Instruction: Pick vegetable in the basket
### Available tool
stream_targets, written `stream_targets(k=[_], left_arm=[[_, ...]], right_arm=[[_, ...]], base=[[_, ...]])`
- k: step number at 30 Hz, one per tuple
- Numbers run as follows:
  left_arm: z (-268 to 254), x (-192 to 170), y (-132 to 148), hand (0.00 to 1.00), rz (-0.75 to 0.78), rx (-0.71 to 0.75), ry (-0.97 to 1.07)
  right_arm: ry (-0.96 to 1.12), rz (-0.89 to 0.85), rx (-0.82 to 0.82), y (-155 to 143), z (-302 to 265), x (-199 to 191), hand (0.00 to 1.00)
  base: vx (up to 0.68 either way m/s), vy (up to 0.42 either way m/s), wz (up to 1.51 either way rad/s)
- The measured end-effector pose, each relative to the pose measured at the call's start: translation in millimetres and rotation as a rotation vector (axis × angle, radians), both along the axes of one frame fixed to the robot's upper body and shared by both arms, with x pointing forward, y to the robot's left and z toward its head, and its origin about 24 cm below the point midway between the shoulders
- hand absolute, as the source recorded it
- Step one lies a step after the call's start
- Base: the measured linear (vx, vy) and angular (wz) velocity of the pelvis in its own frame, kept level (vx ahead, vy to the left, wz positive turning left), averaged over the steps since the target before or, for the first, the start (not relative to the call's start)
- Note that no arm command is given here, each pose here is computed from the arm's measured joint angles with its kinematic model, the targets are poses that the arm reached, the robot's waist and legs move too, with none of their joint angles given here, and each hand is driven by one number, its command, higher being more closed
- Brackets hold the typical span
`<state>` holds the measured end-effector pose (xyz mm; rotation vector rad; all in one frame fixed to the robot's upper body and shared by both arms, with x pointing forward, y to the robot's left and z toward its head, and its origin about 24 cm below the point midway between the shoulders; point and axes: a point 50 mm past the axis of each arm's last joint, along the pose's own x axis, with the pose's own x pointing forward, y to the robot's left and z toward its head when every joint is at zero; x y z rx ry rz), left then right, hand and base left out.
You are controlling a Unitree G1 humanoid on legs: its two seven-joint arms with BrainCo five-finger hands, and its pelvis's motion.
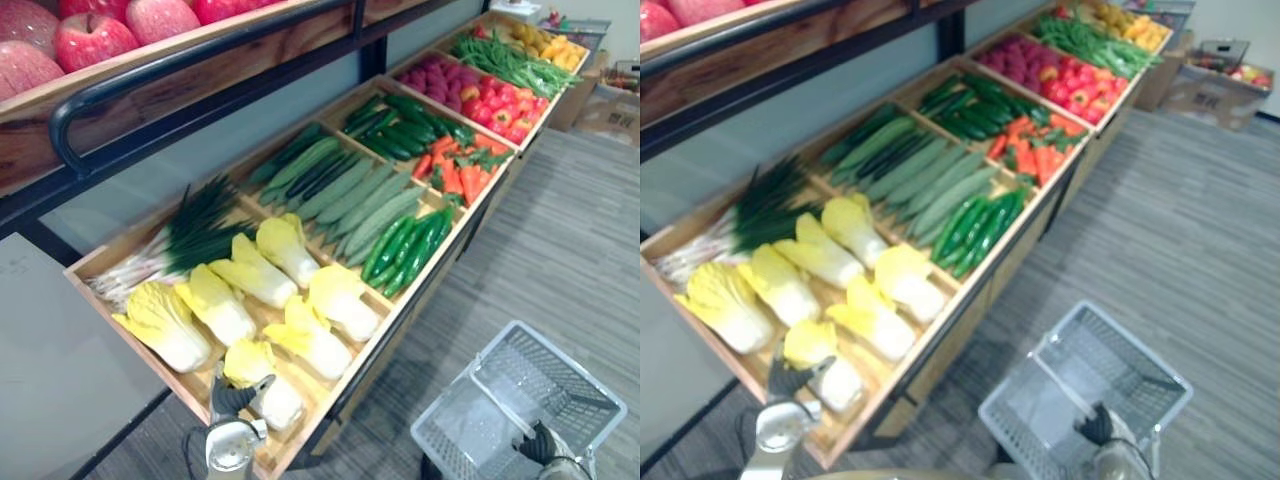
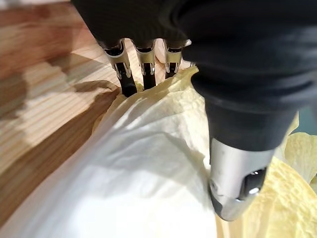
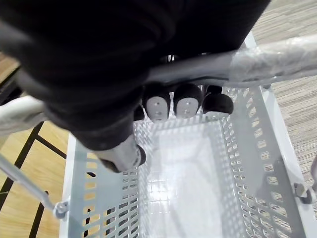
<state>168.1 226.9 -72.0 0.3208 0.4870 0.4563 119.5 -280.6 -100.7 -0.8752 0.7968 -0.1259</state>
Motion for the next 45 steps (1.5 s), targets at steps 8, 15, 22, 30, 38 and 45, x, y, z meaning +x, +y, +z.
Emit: stream_targets(k=[8, 15, 22, 30, 38, 45], left_arm=[[-3.1, 6.9, 6.0, 1.0, -0.14, 0.225, 0.085], [-6.2, 17.0, 13.2, 1.0, -0.132, 0.294, 0.127], [-7.3, 20.8, 13.9, 1.0, -0.069, 0.234, 0.111], [-8.5, 19.9, 12.7, 1.0, -0.041, 0.183, 0.102], [-6.7, 16.9, 9.9, 1.0, -0.022, 0.131, 0.079], [-3.9, 11.7, 8.4, 1.0, 0.009, 0.049, 0.05]], right_arm=[[-0.015, 0.013, -0.013, -3.9, 3.6, 4.7, 1.0], [-0.022, 0.017, -0.015, -4.5, 4.4, 5.4, 1.0], [0.007, 0.008, -0.009, -4.9, -0.4, 1.0, 1.0], [0.029, 0.009, -0.006, -3.9, -3.8, -3.2, 1.0], [0.062, 0.001, -0.001, -2.5, -8.7, -8.8, 1.0], [0.072, -0.005, -0.003, -2.8, -9.7, -12.0, 1.0]], base=[[-0.02, -0.009, 0.01], [-0.03, -0.028, 0.0], [0.0, -0.005, 0.0], [0.0, 0.0, 0.0], [0.0, 0.0, 0.0], [0.0, 0.0, 0.01]])
